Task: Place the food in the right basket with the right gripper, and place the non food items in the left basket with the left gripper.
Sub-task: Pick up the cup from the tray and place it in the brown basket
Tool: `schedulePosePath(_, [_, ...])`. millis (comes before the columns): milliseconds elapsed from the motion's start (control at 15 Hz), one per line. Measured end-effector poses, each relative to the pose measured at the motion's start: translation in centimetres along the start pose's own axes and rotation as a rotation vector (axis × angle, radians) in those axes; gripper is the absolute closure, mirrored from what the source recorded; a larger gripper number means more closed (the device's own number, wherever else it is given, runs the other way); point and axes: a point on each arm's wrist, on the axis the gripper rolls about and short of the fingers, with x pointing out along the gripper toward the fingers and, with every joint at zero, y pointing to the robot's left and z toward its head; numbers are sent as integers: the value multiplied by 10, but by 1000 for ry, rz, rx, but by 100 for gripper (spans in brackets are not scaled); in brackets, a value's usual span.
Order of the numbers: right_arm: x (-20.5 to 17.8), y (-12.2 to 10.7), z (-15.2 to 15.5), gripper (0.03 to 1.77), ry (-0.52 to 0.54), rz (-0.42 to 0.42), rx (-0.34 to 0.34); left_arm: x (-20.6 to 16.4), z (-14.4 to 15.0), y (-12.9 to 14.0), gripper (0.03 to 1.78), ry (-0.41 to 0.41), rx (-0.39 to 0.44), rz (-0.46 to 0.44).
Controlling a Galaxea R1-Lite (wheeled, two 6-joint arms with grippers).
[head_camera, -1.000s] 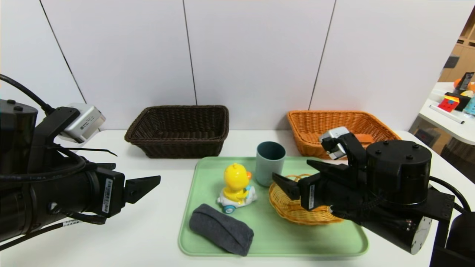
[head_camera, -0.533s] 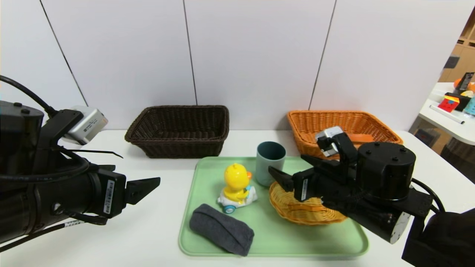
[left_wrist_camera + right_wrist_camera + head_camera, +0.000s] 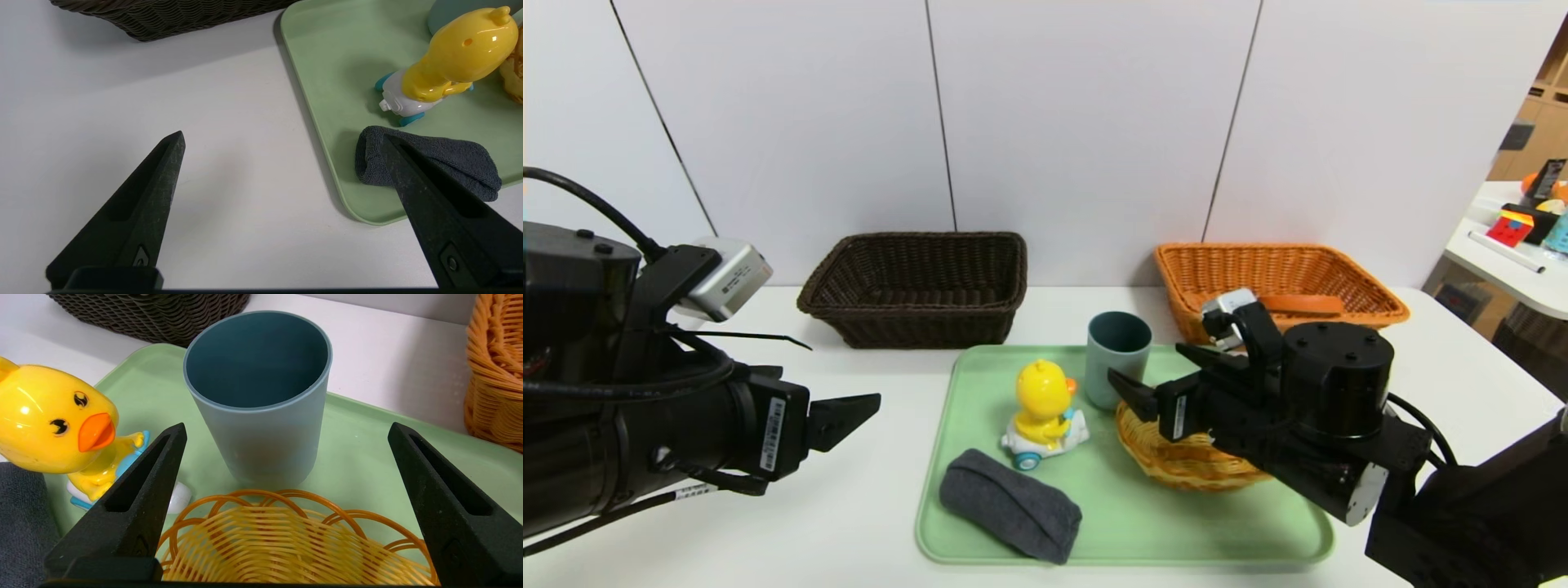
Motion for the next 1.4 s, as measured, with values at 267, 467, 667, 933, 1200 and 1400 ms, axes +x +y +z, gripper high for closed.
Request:
schedulePosePath(267, [8, 2, 3, 10, -15, 10, 2, 3, 0, -1, 12, 9, 3, 0])
schedulePosePath(467, [14, 9, 8, 10, -34, 31, -2, 6, 0, -1, 12, 16, 4, 1])
schedulePosePath(667, [19, 11, 3, 10, -21, 35, -5, 6, 0, -2, 12, 17, 4, 1])
schedulePosePath(933, [25, 13, -1, 10, -10, 41, -8, 7, -1, -2, 12, 20, 4, 2])
schedulePosePath(1200, [32, 14, 0, 10, -17, 42, -8, 8, -1, -2, 12, 25, 6, 2])
schedulePosePath(1400, [35, 14, -2, 10, -15, 42, -8, 8, -1, -2, 12, 25, 6, 3])
